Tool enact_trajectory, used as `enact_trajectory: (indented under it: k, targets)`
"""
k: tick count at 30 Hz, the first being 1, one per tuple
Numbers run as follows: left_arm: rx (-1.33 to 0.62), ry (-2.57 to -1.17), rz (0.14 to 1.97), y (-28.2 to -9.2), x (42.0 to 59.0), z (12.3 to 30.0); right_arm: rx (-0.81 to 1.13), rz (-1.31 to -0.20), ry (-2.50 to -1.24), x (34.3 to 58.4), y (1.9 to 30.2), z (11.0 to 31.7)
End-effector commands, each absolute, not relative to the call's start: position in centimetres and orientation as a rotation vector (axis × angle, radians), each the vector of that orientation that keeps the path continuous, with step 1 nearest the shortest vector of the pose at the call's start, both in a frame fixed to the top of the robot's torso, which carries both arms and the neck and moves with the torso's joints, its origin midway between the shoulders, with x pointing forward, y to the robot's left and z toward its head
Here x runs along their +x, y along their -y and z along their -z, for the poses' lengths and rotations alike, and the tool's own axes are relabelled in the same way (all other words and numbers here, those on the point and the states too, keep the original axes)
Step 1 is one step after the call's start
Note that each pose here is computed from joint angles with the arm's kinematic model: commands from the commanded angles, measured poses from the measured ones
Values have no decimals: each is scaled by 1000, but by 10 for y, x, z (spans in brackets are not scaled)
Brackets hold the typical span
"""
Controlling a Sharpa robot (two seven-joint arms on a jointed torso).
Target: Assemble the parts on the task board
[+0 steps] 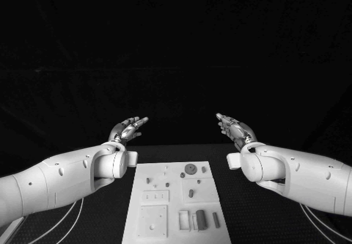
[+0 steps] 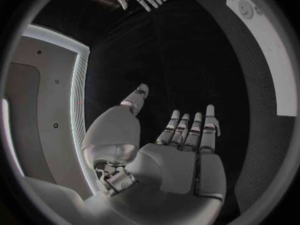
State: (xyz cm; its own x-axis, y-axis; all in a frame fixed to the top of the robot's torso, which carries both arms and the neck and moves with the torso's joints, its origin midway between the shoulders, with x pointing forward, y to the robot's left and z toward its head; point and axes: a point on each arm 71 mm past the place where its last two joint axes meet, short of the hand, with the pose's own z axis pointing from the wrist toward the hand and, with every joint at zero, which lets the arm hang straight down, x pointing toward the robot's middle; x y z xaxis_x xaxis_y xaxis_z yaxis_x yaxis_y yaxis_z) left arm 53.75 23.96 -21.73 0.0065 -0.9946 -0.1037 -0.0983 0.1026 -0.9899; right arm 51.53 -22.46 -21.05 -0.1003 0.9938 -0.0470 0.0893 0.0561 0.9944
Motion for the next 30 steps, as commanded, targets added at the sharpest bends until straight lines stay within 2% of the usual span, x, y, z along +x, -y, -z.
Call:
enact_trajectory:
  k: [1, 5, 12, 13, 21, 30]
  targets:
    - [-1273, -1450, 1133, -238, 546, 219, 1180, -1286, -1600, 522, 219, 211]
    - [-1274, -1467, 1123, -242, 552, 216, 1162, -1280, -1675, 531, 226, 206]
    - [-1274, -1469, 1122, -243, 553, 215, 1147, -1273, -1729, 537, 231, 202]
    - [-1264, -1515, 1157, -243, 551, 219, 920, -1113, -1711, 549, 247, 199]
    - [-1221, -1592, 1230, -249, 546, 220, 826, -1032, -1748, 553, 250, 200]
    - [-1201, -1602, 1249, -249, 543, 218, 575, -899, -1767, 558, 256, 199]
